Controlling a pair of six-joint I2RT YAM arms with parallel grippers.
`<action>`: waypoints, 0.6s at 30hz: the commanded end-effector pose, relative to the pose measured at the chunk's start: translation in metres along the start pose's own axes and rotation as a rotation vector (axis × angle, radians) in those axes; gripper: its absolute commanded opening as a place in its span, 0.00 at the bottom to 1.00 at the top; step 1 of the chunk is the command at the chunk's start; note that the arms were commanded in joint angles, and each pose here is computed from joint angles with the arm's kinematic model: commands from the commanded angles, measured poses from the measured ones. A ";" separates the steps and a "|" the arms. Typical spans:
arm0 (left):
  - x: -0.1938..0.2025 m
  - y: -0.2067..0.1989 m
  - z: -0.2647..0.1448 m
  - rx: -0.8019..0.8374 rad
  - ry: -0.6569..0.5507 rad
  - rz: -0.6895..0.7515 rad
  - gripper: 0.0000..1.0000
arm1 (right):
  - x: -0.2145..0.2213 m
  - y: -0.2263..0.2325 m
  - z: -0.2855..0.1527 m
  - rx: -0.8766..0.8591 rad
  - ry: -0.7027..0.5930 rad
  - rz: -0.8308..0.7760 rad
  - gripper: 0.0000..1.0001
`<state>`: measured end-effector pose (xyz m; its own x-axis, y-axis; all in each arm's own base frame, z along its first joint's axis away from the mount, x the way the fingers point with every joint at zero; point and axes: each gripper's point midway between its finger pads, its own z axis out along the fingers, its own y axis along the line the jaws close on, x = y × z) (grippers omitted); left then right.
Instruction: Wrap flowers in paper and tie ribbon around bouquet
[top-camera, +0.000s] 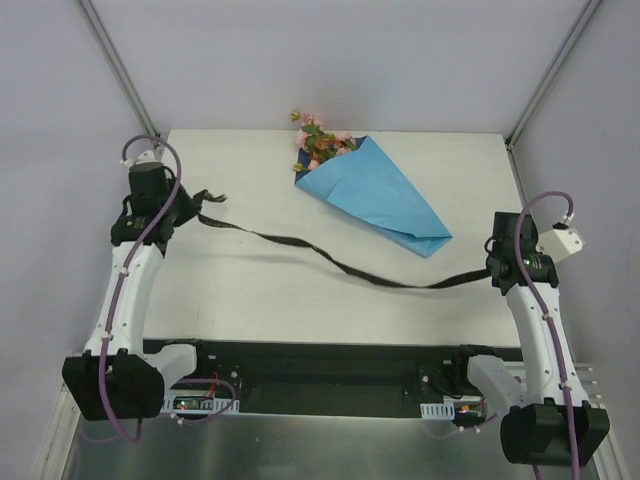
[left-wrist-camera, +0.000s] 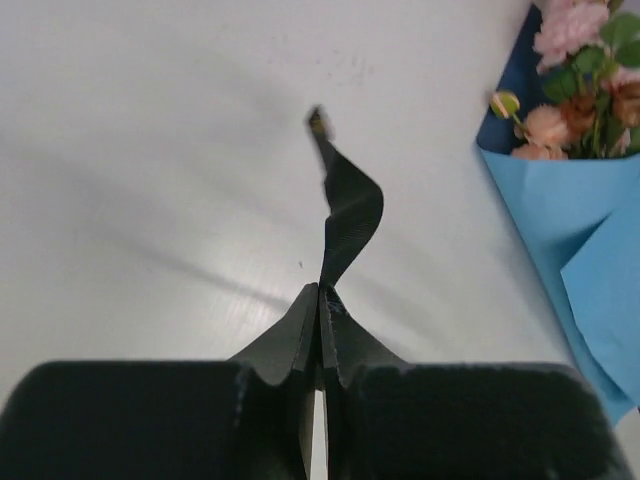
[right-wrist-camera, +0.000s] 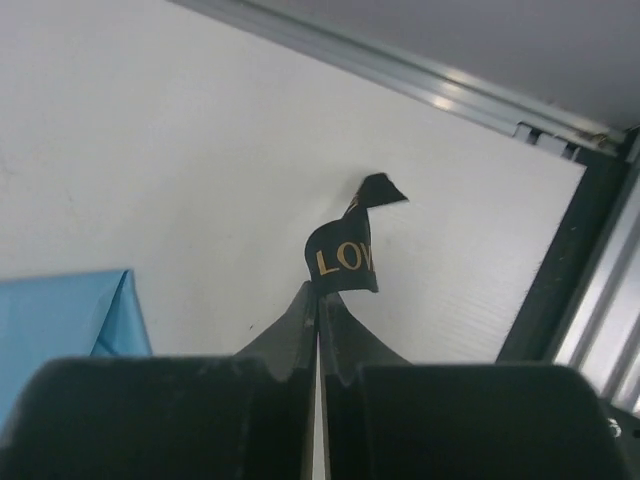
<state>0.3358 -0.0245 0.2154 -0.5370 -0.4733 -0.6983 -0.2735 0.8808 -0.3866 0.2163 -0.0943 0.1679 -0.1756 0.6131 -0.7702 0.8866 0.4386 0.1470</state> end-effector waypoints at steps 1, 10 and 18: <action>0.000 0.052 -0.008 -0.085 0.022 -0.285 0.00 | -0.051 -0.014 -0.008 0.104 -0.150 -0.104 0.00; -0.002 0.108 0.013 -0.147 0.088 -0.577 0.00 | -0.027 0.036 0.030 0.084 0.041 -0.257 0.00; 0.029 0.132 0.031 -0.216 0.107 -0.580 0.00 | 0.016 0.038 0.067 0.137 0.179 -0.332 0.00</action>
<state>0.3072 0.0738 0.1333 -0.3448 -0.8783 -0.3313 -0.6889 0.4765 -0.5462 0.2673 -0.1128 0.1331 -0.4917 0.5515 -0.6738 0.8313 0.5276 -0.1749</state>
